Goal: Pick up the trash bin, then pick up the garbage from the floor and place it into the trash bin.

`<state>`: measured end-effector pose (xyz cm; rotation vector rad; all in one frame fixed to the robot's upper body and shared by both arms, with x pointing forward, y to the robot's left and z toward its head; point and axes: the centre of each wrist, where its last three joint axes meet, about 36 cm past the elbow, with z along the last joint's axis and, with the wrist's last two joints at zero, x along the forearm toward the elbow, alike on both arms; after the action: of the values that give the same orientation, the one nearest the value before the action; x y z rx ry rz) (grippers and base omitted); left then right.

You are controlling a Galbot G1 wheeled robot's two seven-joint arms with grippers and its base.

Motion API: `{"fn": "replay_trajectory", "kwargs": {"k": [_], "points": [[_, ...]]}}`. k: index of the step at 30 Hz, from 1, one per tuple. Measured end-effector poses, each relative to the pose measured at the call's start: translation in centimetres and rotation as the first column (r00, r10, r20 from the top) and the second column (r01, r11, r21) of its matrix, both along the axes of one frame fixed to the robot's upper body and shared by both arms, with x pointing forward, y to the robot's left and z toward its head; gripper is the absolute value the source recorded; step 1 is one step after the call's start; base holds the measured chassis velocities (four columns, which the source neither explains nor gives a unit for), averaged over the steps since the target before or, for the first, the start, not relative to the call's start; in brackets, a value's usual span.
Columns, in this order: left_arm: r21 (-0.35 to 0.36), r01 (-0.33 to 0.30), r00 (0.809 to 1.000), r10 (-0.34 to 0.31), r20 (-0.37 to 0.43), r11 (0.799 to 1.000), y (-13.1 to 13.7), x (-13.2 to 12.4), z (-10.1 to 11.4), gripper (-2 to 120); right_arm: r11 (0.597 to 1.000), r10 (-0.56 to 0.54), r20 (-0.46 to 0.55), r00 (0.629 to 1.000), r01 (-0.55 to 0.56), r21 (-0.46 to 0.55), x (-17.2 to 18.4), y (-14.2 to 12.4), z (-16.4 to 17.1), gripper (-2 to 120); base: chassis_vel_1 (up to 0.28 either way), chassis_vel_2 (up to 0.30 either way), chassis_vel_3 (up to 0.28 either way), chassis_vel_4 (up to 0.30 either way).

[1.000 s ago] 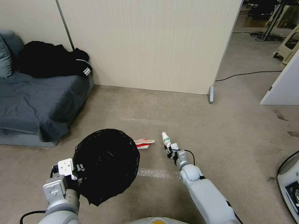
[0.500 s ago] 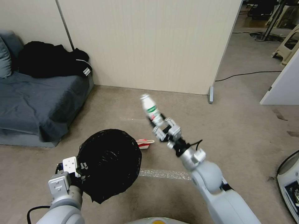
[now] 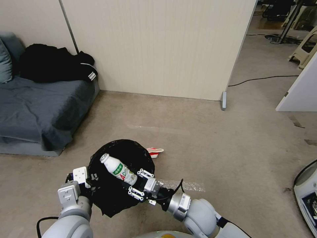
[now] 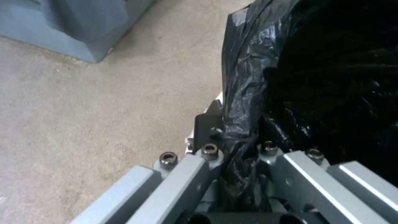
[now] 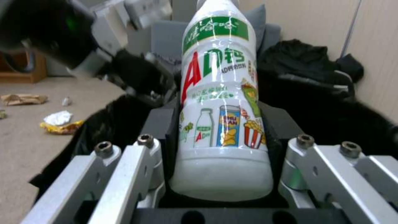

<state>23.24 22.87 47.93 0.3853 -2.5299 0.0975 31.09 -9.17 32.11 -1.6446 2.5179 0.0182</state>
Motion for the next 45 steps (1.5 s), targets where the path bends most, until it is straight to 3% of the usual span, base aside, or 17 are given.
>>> {"fn": "replay_trajectory", "kwargs": {"k": [7, 9, 11, 14, 18, 23, 28, 32, 37, 38, 41, 45], "points": [[-0.007, 0.005, 1.000, -0.005, -0.002, 1.000, -0.5, 0.0, -0.1, 0, 0.999, -0.013, -0.019, 1.000, 0.012, -0.043, 1.0, 0.0, -1.3, 38, 0.000, 0.000, 0.000, 0.000], [-0.009, 0.005, 1.000, -0.005, -0.002, 1.000, -0.7, -0.1, -0.1, 0, 0.999, -0.019, -0.023, 1.000, 0.018, -0.049, 1.0, -0.1, -1.5, 51, 0.000, 0.000, 0.000, 0.000], [-0.009, 0.005, 1.000, -0.005, -0.002, 1.000, -0.7, -0.1, -0.1, 0, 0.999, -0.019, -0.023, 1.000, 0.018, -0.049, 1.0, -0.1, -1.5, 53, 0.000, 0.000, 0.000, 0.000], [-0.009, 0.005, 1.000, -0.005, -0.003, 1.000, -0.7, -0.1, -0.1, 0, 0.999, -0.023, -0.018, 1.000, 0.022, -0.049, 1.2, -0.2, -1.4, 69, 0.000, 0.000, 0.000, 0.000], [-0.009, 0.005, 1.000, -0.005, -0.003, 1.000, -0.7, -0.1, -0.1, 0, 0.999, -0.025, -0.015, 1.000, 0.024, -0.049, 1.4, -0.2, -1.3, 78, 0.000, 0.000, 0.000, 0.000], [-0.004, 0.004, 1.000, -0.004, -0.002, 1.000, -0.7, 0.0, -0.2, 0, 0.999, -0.032, -0.012, 0.999, 0.032, -0.044, 1.4, -0.4, -1.1, 100, 0.000, 0.000, 0.000, 0.000], [-0.002, 0.004, 1.000, -0.004, -0.002, 1.000, -0.6, 0.1, -0.2, 0, 0.999, -0.035, 0.000, 0.999, 0.035, -0.030, 1.3, -0.4, -0.3, 108, 0.000, 0.000, 0.000, 0.000], [0.004, 0.002, 1.000, -0.002, -0.006, 1.000, -0.4, 0.2, -0.4, 0, 0.999, -0.055, 0.041, 0.998, 0.054, 0.005, 1.4, -0.6, 2.0, 113, 0.000, 0.000, 0.000, 0.000], [0.024, -0.003, 1.000, 0.003, -0.017, 1.000, 0.2, 0.4, -1.1, 0, 0.990, -0.125, 0.130, 0.984, 0.116, 0.074, 1.8, -2.5, 7.8, 114, 0.000, 0.000, 0.000, 0.000], [0.033, -0.008, 1.000, 0.009, -0.019, 0.999, 0.5, 0.6, -1.4, 0, 0.981, -0.178, 0.167, 0.970, 0.162, 0.106, 1.5, -3.9, 10.4, 114, 0.000, 0.000, 0.000, 0.000], [0.043, -0.017, 1.000, 0.018, -0.015, 0.999, 0.9, 0.8, -1.6, 0, 0.967, -0.242, 0.184, 0.953, 0.221, 0.125, 0.5, -5.4, 12.2, 112, 0.000, 0.000, 0.000, 0.000], [0.051, -0.033, 0.999, 0.033, 0.000, 0.998, 1.6, 1.3, -1.5, 0, 0.914, -0.404, 0.164, 0.900, 0.389, 0.115, -2.2, -7.7, 13.0, 107, 0.000, 0.000, 0.000, 0.000]]}}
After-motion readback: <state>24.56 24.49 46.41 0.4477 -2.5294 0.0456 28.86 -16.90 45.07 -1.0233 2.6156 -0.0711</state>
